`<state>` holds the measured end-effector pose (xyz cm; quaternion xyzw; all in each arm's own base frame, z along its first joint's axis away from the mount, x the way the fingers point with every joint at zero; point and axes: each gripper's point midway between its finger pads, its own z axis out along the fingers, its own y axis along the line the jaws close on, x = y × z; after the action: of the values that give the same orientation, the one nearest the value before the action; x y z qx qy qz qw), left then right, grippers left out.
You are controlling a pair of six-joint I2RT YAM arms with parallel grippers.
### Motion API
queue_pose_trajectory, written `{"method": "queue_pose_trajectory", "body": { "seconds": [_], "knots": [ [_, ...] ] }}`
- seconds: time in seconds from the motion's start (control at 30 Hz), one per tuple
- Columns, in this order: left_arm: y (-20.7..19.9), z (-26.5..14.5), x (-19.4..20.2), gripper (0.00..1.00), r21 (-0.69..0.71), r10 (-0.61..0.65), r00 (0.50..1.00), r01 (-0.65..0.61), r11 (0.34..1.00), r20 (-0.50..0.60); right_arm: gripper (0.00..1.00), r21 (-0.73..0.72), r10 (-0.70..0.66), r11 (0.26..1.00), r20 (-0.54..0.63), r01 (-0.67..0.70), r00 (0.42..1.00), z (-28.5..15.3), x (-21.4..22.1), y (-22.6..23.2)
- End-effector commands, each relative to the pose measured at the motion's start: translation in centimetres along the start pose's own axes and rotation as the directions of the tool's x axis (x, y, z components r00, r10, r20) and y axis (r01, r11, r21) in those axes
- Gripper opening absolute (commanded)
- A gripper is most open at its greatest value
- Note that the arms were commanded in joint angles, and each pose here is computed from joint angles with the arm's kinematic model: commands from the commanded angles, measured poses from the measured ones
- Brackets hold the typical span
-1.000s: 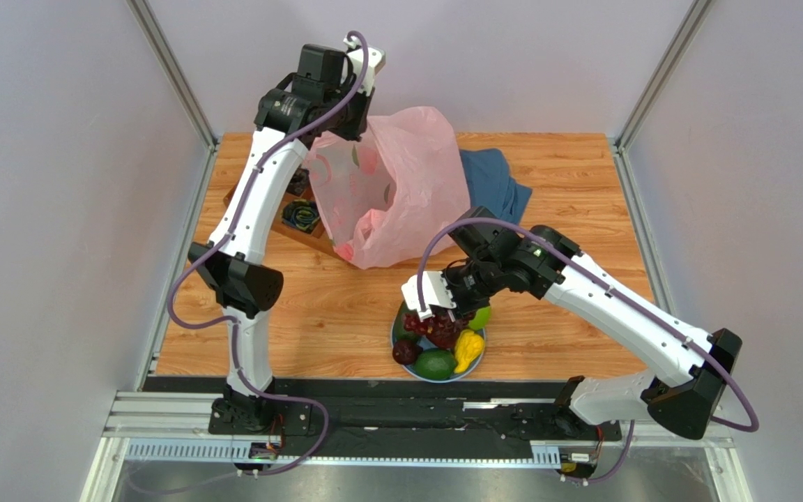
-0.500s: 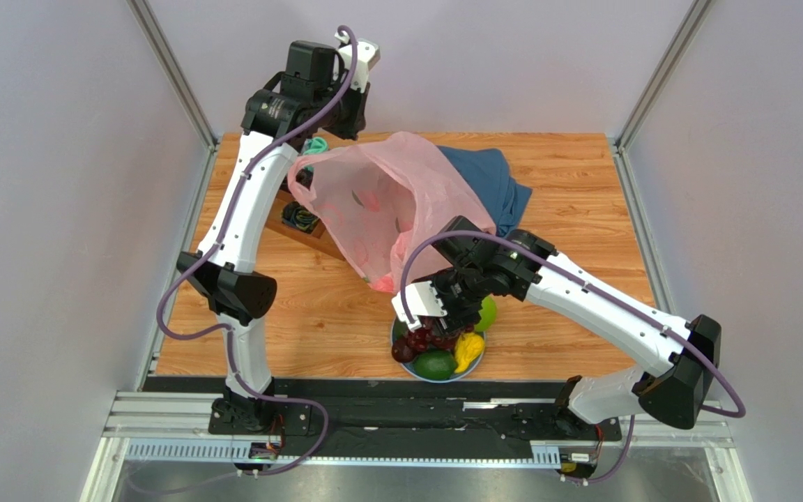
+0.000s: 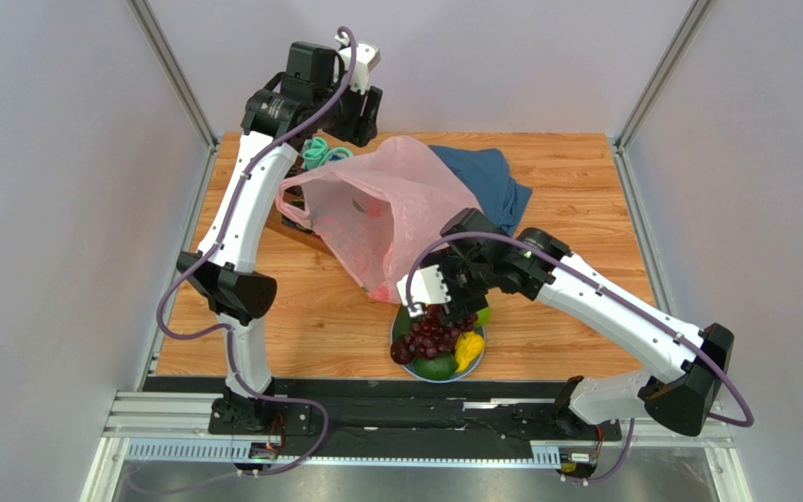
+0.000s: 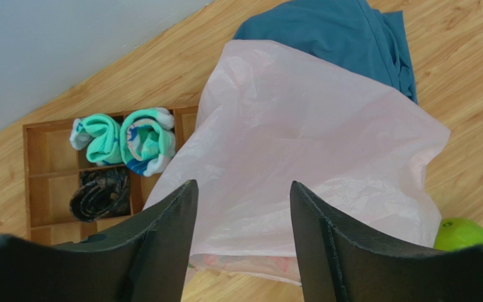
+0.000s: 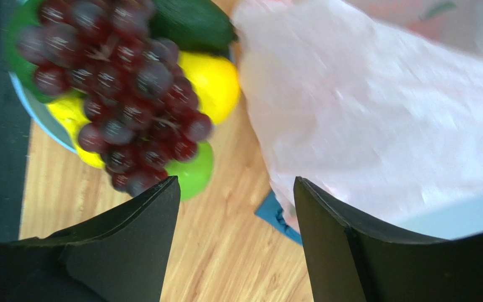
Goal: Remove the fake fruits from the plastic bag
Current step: Place the fake fruit on the plate, then reset both arms
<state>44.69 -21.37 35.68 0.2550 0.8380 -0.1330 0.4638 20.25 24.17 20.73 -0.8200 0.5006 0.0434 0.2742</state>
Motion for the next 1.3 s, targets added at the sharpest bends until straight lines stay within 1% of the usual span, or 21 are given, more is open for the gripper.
{"method": "queue_pose_trajectory", "body": {
  "seconds": [0.0,0.17,0.23,0.27,0.3,0.4,0.43,0.47,0.5,0.53,0.6,0.63,0.8,0.87,0.93,0.97,1.0,1.03,1.07,1.1,1.27],
  "knots": [
    [0.0,-2.9,-2.2,0.69,-0.014,0.013,0.997,-0.012,1.000,0.079,0.72,0.193,0.051,0.980,-0.013,-0.047,0.999,-3.5,1.3,-4.3],
    [0.2,-3.0,-2.4,0.71,-0.024,0.017,0.996,-0.015,1.000,0.084,0.72,0.229,0.177,0.957,0.033,-0.180,0.984,-4.7,2.5,-5.0],
    [0.3,-2.9,-2.5,0.78,-0.034,0.015,0.996,-0.012,0.999,0.089,0.73,0.248,0.260,0.931,0.061,-0.267,0.964,-4.8,3.2,-5.3],
    [0.6,-3.0,-2.7,0.80,-0.048,0.016,0.996,-0.011,0.999,0.092,0.73,0.256,0.300,0.915,0.081,-0.311,0.950,-4.9,3.5,-5.4],
    [0.7,-3.1,-2.9,0.82,-0.056,0.022,0.995,-0.017,0.998,0.099,0.75,0.266,0.407,0.866,0.118,-0.423,0.906,-5.0,4.0,-5.5],
    [1.6,-3.7,-3.6,0.98,-0.105,0.042,0.992,-0.030,0.994,0.120,0.85,0.385,0.629,0.645,0.223,-0.660,0.745,-6.3,8.5,-8.1],
    [1.7,-4.3,-3.9,0.99,-0.116,0.049,0.990,-0.034,0.993,0.130,0.90,0.437,0.732,0.450,0.319,-0.779,0.602,-7.6,11.2,-9.5],
    [2.1,-4.8,-3.9,0.99,-0.139,0.054,0.990,-0.035,0.990,0.131,1.00,0.487,0.779,0.327,0.347,-0.810,0.523,-8.5,13.5,-9.9],
    [2.3,-5.2,-4.0,0.99,-0.152,0.065,0.989,-0.044,0.987,0.134,1.00,0.496,0.810,0.234,0.377,-0.836,0.450,-8.8,15.3,-10.1],
    [2.4,-6.1,-4.0,0.99,-0.167,0.070,0.988,-0.047,0.985,0.137,1.00,0.503,0.839,0.097,0.423,-0.859,0.343,-10.0,18.1,-9.9],
    [3.2,-7.3,-3.8,0.99,-0.215,0.083,0.987,-0.053,0.975,0.135,1.00,0.506,0.844,-0.011,0.468,-0.863,0.263,-11.4,20.4,-10.1],
    [3.5,-8.4,-3.4,0.99,-0.234,0.083,0.988,-0.050,0.971,0.131,1.00,0.502,0.854,-0.094,0.484,-0.860,0.190,-12.0,22.4,-9.7],
    [5.4,-11.8,0.7,0.99,-0.255,-0.014,0.996,0.037,0.966,0.091,1.00,0.450,0.847,-0.192,0.524,-0.872,0.085,-12.3,22.9,-8.8],
    [6.6,-12.7,2.6,0.99,-0.285,-0.049,0.996,0.069,0.956,0.077,1.00,0.428,0.828,-0.202,0.555,-0.881,0.079,-12.7,22.0,-8.3],
    [6.9,-13.4,6.7,0.99,-0.308,-0.103,0.994,0.109,0.945,0.036,1.00,0.406,0.827,-0.212,0.559,-0.889,0.057,-12.1,21.7,-7.6],
    [6.7,-13.3,7.1,0.99,-0.295,-0.111,0.991,0.126,0.947,0.070,1.00,0.394,0.821,-0.216,0.569,-0.893,0.053,-12.2,21.3,-7.6],
    [5.9,-13.4,10.6,0.99,-0.287,-0.115,0.993,0.121,0.950,0.039,1.00,0.380,0.818,-0.226,0.575,-0.897,0.037,-12.0,21.1,-7.4],
    [5.6,-13.2,11.8,0.99,-0.282,-0.099,0.994,0.110,0.953,0.052,1.00,0.363,0.820,-0.219,0.572,-0.906,0.031,-11.5,20.9,-7.2],
    [5.8,-13.0,11.6,0.99,-0.291,-0.074,0.990,0.105,0.951,0.117,1.00,0.358,0.816,-0.214,0.577,-0.909,0.035,-11.6,20.7,-7.2],
    [5.3,-12.5,14.6,0.99,-0.291,-0.096,0.990,0.121,0.949,0.100,1.00,0.357,0.812,-0.211,0.582,-0.910,0.040,-11.6,20.7,-7.4],
    [4.2,-10.7,17.4,0.99,-0.254,-0.241,0.963,0.266,0.930,0.123,1.00,0.365,0.810,-0.220,0.585,-0.904,0.039,-12.2,20.8,-7.9]
  ]
}}
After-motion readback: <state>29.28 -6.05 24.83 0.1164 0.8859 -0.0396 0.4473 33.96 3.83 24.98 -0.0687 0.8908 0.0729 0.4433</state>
